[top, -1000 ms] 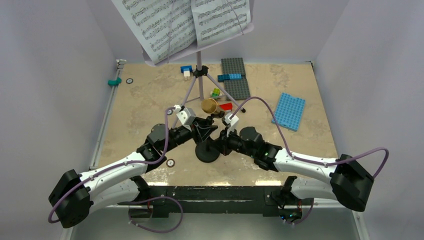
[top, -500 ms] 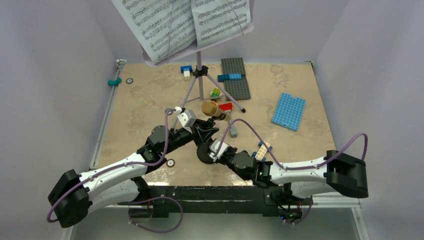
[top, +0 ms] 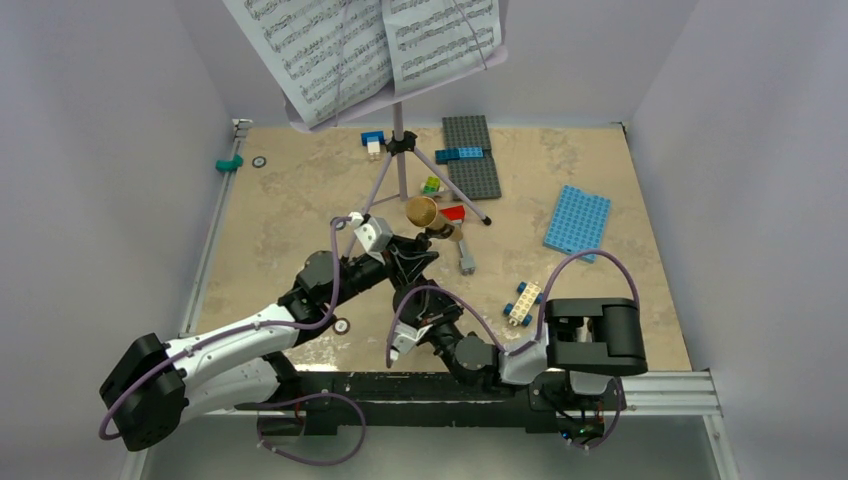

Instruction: Pack up the instrument practice props

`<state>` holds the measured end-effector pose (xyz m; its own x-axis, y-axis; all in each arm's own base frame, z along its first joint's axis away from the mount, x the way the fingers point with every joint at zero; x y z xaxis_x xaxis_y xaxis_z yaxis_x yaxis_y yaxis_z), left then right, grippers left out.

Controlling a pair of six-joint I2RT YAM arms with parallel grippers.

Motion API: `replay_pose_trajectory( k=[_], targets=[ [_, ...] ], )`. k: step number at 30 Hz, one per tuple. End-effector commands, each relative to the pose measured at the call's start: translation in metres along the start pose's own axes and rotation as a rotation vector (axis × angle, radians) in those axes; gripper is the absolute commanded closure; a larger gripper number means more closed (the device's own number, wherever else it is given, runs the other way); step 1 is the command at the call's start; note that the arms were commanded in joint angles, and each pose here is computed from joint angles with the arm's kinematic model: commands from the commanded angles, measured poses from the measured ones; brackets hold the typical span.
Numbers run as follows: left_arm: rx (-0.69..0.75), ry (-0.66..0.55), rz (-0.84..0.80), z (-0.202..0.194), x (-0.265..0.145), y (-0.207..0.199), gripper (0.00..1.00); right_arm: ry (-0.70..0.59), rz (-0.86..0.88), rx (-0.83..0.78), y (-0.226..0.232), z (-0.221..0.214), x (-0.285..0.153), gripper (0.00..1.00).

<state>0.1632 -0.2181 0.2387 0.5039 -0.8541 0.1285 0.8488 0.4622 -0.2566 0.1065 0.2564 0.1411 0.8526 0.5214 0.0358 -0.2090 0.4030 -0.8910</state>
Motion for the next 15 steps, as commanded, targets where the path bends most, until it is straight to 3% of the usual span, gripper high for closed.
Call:
replay_pose_trajectory(
  k=[1, 4, 5, 7, 9, 10, 15],
  targets=[
    [-0.076, 0.15, 0.043, -0.033, -0.008, 0.005, 1.0, -0.028, -0.093, 0.106, -0.027, 0.01, -0.003, 1.0],
    [-0.075, 0.145, 0.047, -0.033, -0.008, 0.005, 1.0, -0.041, 0.016, 0.264, -0.031, 0.015, -0.007, 1.0],
    [-0.074, 0.145, 0.047, -0.033, -0.007, 0.006, 1.0, -0.023, 0.062, 0.277, -0.032, 0.016, -0.008, 0.88],
    [-0.072, 0.135, 0.048, -0.031, -0.006, 0.006, 1.0, 0.017, 0.145, 0.379, -0.033, 0.02, -0.011, 0.52],
    [-0.069, 0.13, 0.046, -0.031, -0.006, 0.006, 1.0, 0.032, 0.171, 0.446, -0.037, 0.021, -0.016, 0.25],
    [-0.068, 0.129, 0.047, -0.031, -0.005, 0.006, 1.0, 0.04, 0.191, 0.464, -0.039, 0.02, -0.018, 0.16],
    [-0.052, 0.13, 0.045, -0.028, -0.004, 0.006, 1.0, 0.06, 0.255, 0.6, -0.048, 0.019, -0.03, 0.12]
  ],
)
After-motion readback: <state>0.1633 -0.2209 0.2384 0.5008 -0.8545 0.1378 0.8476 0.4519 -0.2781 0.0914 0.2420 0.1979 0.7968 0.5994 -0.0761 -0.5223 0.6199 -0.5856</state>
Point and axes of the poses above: each gripper's point midway between its finger pads, its own x axis out along the fingers, its own y axis along the line the jaws close on, z = x × y, the point moved 10 cm from there along -x, back along the fingers, and after that the axes turned 3 degrees about -x, right-handed, at the moved point
